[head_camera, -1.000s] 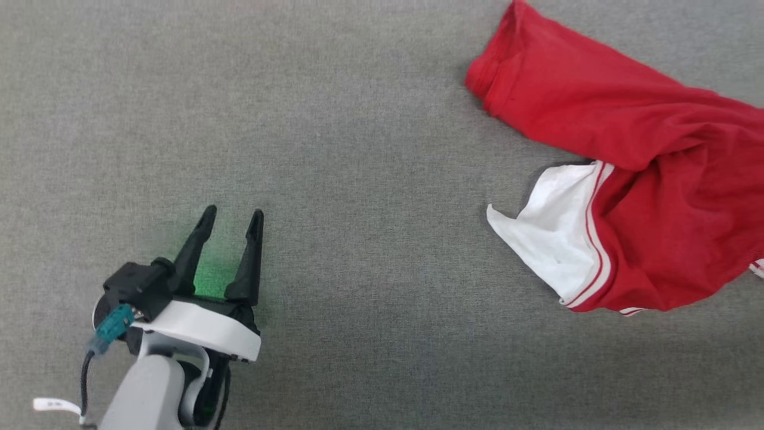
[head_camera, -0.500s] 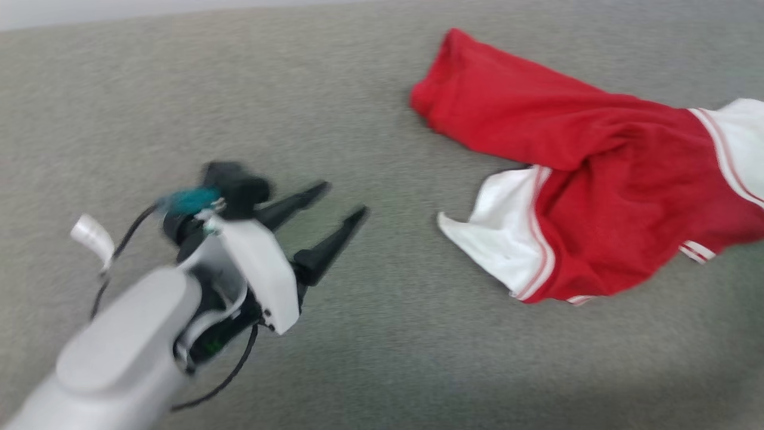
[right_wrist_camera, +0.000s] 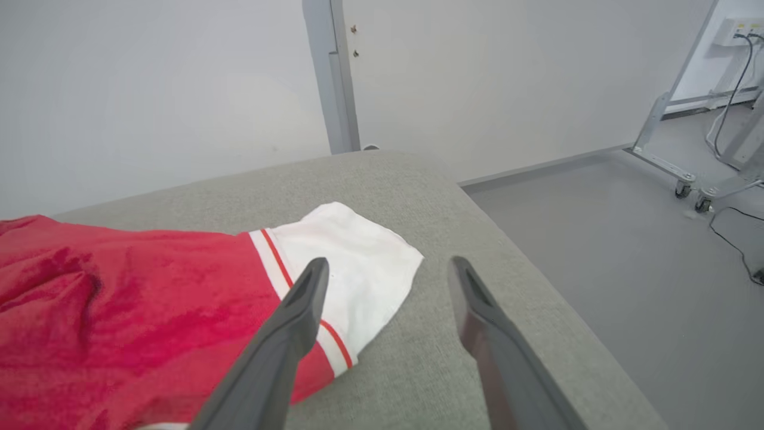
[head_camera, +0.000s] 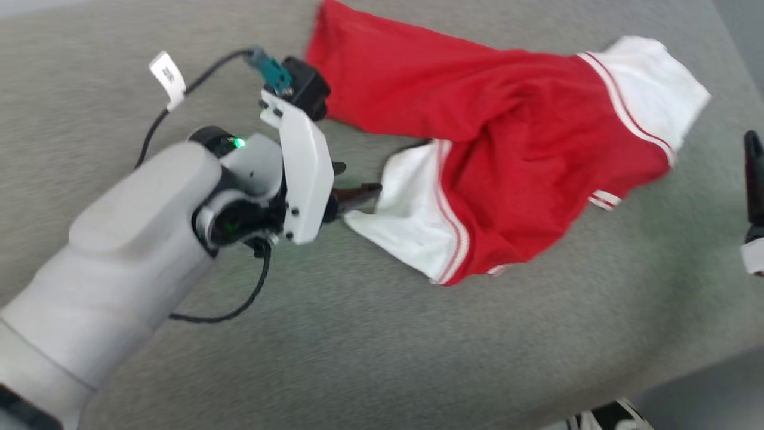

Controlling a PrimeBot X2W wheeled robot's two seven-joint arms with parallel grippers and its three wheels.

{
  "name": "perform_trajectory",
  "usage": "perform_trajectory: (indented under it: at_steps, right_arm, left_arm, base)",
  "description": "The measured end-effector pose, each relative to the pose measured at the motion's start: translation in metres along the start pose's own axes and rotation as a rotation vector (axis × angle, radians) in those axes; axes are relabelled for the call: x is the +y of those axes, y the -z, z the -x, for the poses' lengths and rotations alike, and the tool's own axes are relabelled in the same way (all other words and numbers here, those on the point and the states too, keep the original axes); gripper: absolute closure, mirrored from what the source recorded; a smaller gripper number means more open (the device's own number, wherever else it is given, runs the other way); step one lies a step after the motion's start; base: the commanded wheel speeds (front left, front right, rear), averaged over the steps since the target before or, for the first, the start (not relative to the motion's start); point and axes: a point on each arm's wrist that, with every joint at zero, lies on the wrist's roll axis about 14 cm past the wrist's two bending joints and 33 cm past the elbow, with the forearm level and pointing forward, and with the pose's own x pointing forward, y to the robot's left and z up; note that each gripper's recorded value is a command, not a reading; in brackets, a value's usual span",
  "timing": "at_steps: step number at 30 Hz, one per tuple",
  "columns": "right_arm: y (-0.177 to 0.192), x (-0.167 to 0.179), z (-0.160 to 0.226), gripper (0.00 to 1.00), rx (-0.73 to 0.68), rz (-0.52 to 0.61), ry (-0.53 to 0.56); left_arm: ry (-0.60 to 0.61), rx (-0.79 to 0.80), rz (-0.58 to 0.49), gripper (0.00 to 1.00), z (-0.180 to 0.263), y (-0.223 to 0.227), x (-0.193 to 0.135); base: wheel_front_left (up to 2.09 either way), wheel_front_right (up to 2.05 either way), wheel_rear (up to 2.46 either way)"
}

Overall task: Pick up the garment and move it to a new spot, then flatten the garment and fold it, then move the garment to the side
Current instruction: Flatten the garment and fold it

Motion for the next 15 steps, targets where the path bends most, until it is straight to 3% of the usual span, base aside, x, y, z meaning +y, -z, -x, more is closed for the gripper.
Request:
perform_trajectory:
  at_steps: [10,11,13,15]
  right_arm:
    - [0.025,-0.018,0.023,0.00,0.060,-0.001,0.090]
    - [0.025,-0.019,0.024,0.00,0.062,-0.002,0.093]
    - [0.024,-0.017,0.022,0.00,0.059,-0.001,0.088]
    - [0.023,-0.013,0.020,0.00,0.052,0.001,0.078]
  left_arm:
    - [0.111,0.139,0.060,0.00,-0.047,0.014,-0.009]
    - [0.117,0.141,0.062,0.09,-0.048,0.015,-0.010]
    - [0.130,0.134,0.071,1.00,-0.049,0.014,-0.014]
    - [0.132,0.133,0.085,1.00,-0.049,0.016,-0.016]
  base:
    - [0.00,0.00,0.00]
    - [0.00,0.00,0.00]
    - [0.00,0.00,0.00]
    - [0.00,0.00,0.00]
